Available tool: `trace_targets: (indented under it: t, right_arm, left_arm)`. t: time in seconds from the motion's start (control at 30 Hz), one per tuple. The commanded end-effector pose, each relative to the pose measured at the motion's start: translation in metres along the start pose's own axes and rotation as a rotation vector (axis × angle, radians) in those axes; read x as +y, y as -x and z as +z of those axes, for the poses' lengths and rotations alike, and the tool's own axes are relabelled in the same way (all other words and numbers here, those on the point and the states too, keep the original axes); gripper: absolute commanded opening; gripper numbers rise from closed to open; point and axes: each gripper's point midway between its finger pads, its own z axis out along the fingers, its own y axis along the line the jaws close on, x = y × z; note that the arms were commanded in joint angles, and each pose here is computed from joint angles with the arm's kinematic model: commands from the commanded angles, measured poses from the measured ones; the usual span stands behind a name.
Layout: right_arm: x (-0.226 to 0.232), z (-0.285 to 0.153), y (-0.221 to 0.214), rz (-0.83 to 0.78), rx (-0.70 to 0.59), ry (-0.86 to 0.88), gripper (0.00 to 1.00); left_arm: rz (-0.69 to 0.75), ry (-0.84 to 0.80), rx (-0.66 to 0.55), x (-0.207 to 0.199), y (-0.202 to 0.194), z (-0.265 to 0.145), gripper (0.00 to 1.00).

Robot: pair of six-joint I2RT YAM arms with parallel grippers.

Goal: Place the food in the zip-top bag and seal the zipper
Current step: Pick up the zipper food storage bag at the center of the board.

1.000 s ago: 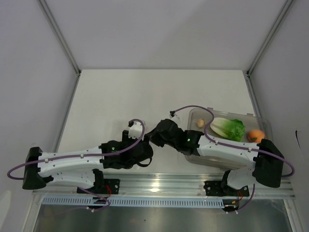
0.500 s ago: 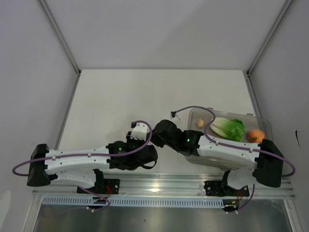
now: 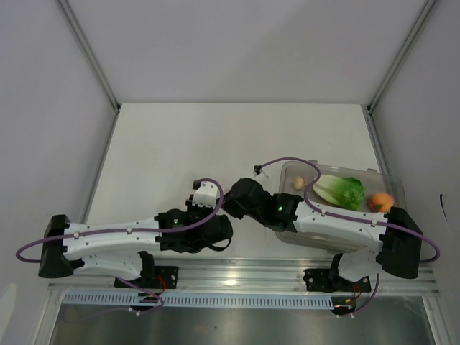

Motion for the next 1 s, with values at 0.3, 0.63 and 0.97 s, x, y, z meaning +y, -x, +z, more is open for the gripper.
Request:
trace_targets:
  t: [0.3, 0.63, 0.97]
  right_arm:
    - [0.027, -0.02, -0.001, 0.043, 0.027, 0.065, 0.0]
    - [0.025, -0.037, 0.005, 0.092, 0.026, 0.03, 0.0]
    - [0.028, -0.03, -0.003, 0.042, 0.056, 0.041, 0.0]
  left_arm:
    - [0.019, 0.01, -0.083, -0.005, 0.026, -0.011, 0.75]
    - [0.082, 0.082, -0.138, 0.001, 0.027, -0.007, 0.69]
    - [0.093, 0.031, -0.143, -0.013, 0.029, -0.008, 0.37]
